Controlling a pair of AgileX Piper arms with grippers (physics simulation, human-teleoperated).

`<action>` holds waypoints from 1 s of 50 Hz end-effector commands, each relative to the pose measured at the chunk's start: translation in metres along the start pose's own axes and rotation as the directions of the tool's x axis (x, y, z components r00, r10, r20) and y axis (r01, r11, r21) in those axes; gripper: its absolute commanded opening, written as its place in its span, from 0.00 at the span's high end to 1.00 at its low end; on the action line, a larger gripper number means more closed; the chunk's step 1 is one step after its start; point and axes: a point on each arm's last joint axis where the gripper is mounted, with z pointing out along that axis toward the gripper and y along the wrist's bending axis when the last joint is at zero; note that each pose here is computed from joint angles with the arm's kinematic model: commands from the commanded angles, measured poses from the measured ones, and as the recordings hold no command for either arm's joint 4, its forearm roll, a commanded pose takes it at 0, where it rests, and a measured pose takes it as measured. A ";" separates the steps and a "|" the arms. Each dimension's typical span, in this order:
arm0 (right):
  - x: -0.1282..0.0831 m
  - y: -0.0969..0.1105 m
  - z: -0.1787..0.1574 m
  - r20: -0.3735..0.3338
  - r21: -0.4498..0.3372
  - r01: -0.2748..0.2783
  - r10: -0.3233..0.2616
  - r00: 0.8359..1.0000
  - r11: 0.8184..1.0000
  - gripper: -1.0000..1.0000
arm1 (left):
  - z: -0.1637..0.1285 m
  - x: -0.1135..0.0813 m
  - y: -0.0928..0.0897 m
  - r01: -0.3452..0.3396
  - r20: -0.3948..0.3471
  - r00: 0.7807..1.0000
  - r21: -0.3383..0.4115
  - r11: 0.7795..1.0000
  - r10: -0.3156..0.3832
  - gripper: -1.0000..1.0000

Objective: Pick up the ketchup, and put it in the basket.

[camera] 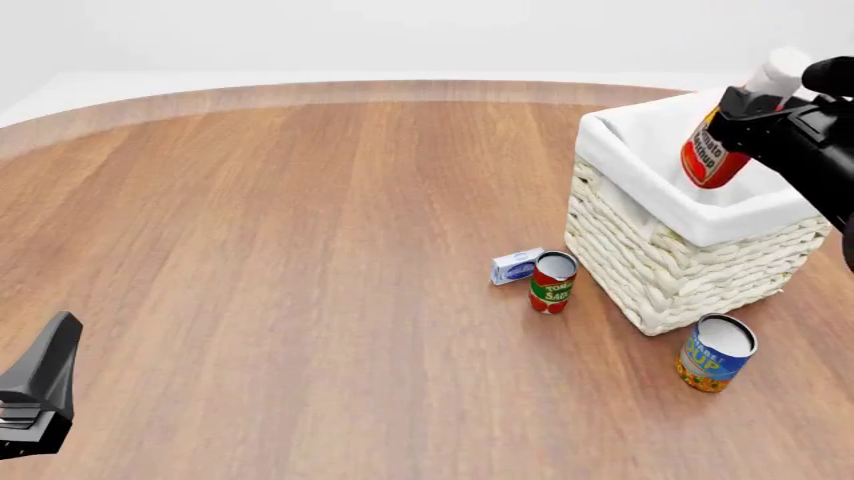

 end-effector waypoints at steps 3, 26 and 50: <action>0.000 -0.001 0.004 -0.007 0.006 -0.007 0.007 1.000 1.000 1.00 | 0.000 0.000 0.000 0.000 0.000 1.000 0.000 1.000 0.000 0.00; 0.007 -0.001 0.007 -0.022 0.004 -0.006 0.006 1.000 1.000 0.00 | 0.000 0.000 0.000 0.000 0.000 1.000 0.000 1.000 0.000 0.00; 0.010 0.001 0.006 -0.021 -0.007 -0.006 0.005 1.000 1.000 0.00 | 0.000 0.000 0.000 0.000 0.000 1.000 0.000 1.000 0.000 0.00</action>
